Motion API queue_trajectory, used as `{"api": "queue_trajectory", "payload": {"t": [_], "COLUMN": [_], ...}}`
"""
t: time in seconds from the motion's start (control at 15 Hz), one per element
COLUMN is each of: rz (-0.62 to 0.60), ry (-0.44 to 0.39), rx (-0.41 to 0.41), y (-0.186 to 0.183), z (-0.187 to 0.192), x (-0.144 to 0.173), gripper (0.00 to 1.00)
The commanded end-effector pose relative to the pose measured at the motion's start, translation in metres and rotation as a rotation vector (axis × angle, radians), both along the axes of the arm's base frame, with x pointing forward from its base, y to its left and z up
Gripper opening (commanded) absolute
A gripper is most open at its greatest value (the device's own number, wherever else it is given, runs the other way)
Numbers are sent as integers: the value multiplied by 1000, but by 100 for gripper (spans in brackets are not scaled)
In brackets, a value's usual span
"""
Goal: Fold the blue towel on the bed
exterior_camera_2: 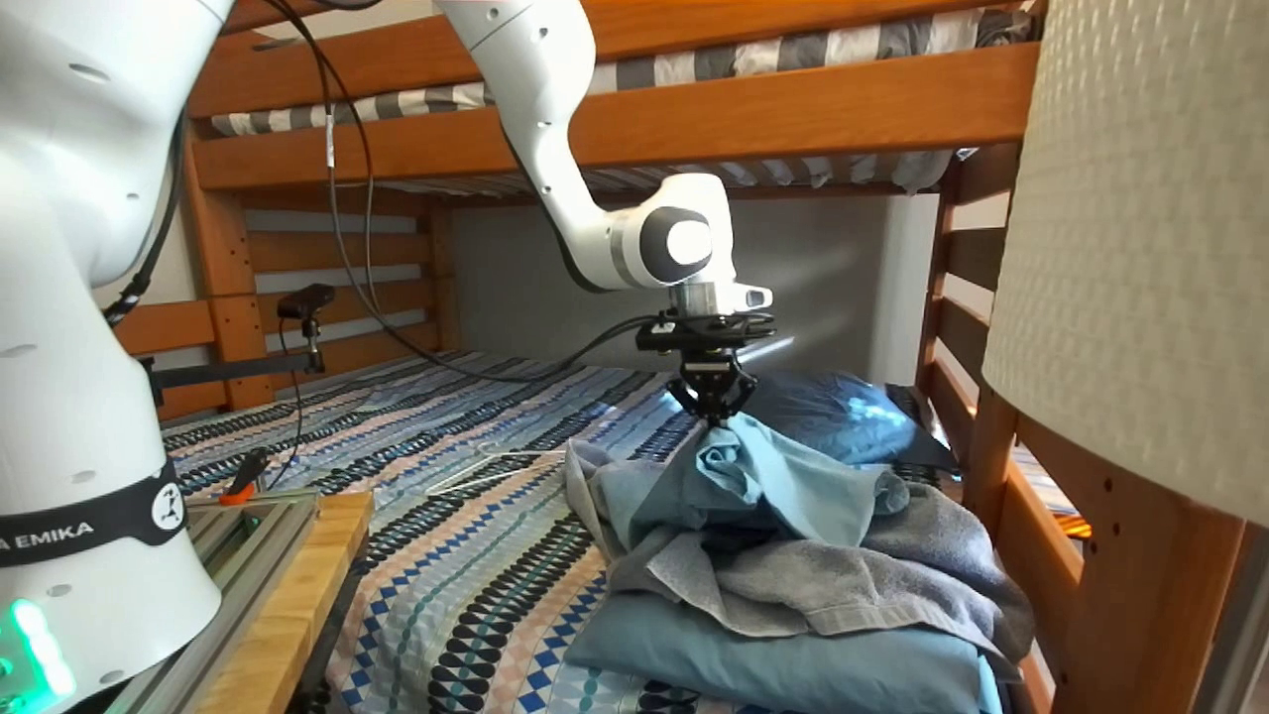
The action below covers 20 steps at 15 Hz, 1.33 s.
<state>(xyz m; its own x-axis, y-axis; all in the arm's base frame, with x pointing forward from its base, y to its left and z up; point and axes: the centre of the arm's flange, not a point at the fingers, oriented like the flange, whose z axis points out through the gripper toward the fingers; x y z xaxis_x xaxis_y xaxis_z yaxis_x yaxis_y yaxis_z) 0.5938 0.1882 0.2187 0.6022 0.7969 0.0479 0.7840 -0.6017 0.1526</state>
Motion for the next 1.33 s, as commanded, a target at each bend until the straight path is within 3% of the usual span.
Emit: {"api": "queue_trajectory", "payload": {"t": [0.0,0.27,0.53,0.8,1.0,1.27], "rz": [196,378,383,274,153,-15], "ry": [-24,9,111,150,146,205], "rx": [40,122,139,145,196,268], "y": [12,31,41,43,48,64], "z": [9,-8,-32,-45,-43,-45], "x": [-4,24,51,72,85,93], "gripper": [1,1,1,1,1,1]}}
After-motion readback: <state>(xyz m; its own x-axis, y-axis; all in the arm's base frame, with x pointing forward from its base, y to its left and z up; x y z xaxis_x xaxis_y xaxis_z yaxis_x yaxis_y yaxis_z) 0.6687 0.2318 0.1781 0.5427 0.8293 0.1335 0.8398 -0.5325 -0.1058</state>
